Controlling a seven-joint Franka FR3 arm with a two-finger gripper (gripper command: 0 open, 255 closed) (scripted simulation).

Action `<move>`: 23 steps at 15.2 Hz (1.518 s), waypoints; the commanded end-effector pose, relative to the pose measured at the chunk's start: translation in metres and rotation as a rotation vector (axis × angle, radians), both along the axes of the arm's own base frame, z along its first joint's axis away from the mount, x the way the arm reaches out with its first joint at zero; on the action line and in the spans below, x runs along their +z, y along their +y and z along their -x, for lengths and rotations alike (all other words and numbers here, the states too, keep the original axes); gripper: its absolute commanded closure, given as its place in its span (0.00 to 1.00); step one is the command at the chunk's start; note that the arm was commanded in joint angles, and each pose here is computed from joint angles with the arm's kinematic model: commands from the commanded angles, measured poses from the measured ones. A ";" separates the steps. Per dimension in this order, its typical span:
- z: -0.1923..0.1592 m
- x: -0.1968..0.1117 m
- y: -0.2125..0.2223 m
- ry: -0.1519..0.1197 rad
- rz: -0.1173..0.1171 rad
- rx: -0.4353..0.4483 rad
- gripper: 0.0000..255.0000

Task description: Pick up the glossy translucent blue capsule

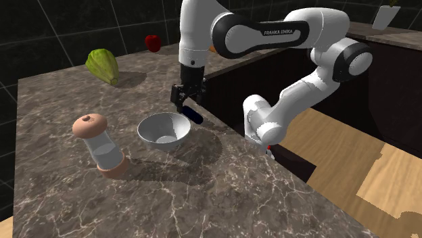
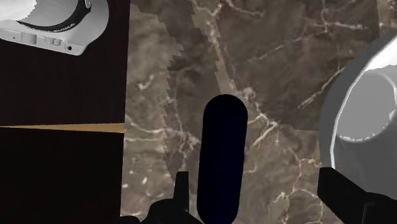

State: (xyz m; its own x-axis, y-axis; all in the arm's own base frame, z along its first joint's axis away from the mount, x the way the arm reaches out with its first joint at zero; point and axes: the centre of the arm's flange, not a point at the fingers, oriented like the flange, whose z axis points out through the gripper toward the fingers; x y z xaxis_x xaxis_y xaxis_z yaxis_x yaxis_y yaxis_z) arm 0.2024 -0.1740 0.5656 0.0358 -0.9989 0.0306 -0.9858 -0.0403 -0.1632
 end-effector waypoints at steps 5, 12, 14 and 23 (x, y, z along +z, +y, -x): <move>0.011 -0.026 -0.004 -0.007 0.001 -0.068 0.00; 0.011 -0.040 -0.004 -0.007 0.001 -0.068 1.00; 0.012 -0.040 -0.004 -0.007 0.001 -0.068 1.00; 0.011 -0.019 -0.004 -0.007 0.001 -0.068 1.00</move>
State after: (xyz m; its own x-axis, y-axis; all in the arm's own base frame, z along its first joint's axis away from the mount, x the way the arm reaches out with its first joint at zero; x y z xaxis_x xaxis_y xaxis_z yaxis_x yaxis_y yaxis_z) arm 0.1902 -0.1773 0.5423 -0.0325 -0.9990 0.0320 -0.9850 0.0265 -0.1706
